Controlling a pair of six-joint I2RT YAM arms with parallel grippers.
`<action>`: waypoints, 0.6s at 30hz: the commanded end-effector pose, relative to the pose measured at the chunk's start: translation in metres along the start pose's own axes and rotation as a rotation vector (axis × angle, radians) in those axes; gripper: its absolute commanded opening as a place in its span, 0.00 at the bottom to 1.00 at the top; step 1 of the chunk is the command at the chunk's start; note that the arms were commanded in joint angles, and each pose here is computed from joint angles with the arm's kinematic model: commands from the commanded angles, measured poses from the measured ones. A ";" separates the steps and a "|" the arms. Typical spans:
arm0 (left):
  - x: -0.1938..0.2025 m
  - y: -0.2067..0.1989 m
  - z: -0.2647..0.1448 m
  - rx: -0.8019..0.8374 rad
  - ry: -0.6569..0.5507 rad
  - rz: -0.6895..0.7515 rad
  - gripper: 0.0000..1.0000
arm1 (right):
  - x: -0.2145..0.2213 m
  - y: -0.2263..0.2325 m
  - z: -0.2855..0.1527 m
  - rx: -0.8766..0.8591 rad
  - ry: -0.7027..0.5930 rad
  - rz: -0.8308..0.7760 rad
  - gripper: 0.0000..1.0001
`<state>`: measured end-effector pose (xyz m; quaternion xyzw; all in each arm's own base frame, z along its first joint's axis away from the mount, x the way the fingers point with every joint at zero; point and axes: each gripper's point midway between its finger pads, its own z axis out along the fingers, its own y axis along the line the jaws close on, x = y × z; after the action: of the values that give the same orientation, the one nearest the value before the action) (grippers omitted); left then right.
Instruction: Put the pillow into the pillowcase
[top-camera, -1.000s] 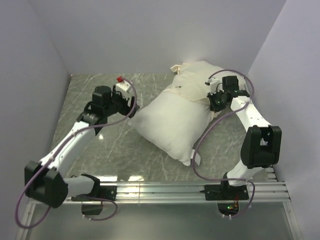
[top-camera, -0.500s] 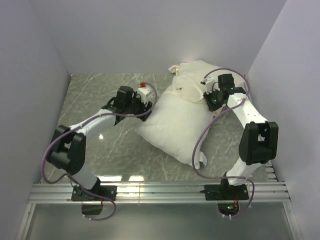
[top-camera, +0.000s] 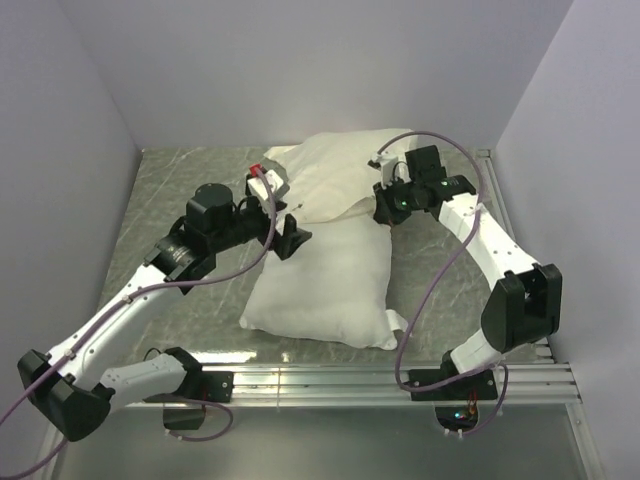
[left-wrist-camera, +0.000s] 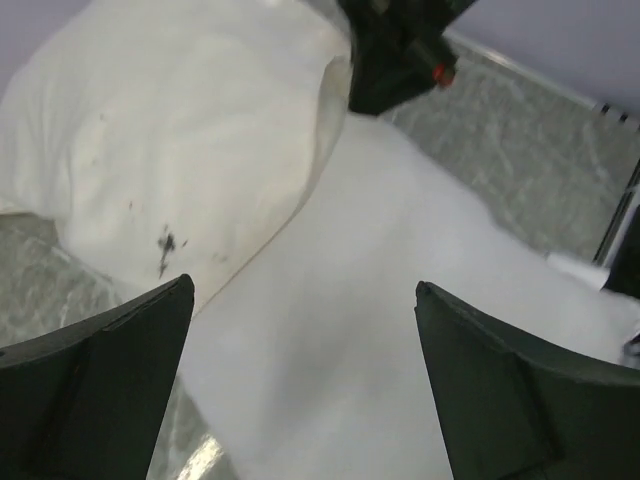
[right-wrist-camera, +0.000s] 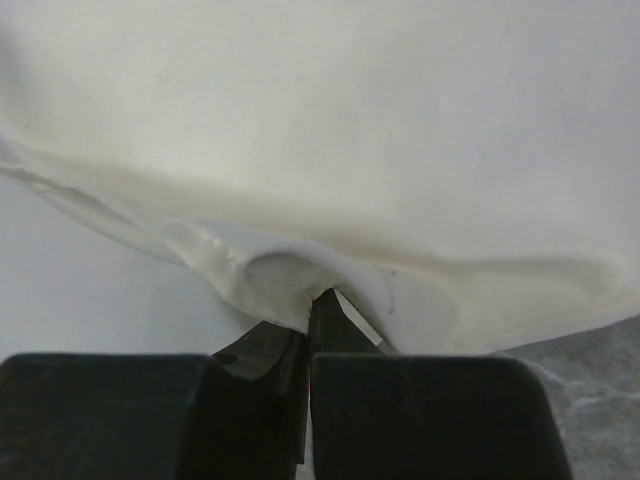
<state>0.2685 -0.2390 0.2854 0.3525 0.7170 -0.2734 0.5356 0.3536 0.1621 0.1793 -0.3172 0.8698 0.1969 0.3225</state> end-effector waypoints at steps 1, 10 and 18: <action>-0.007 -0.009 0.005 -0.065 0.029 -0.201 0.99 | -0.022 0.038 -0.005 -0.113 -0.072 0.001 0.00; 0.043 -0.090 0.029 0.018 0.167 -0.393 0.99 | -0.025 0.070 -0.012 -0.190 -0.097 0.045 0.00; 0.114 -0.083 0.080 -0.122 0.399 -0.520 0.98 | -0.038 0.104 -0.032 -0.292 -0.148 0.102 0.00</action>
<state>0.2188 -0.3249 0.1706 0.2233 0.8658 -0.2987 0.3335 0.3100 0.2140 0.2000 -0.2955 0.8588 0.2929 0.2989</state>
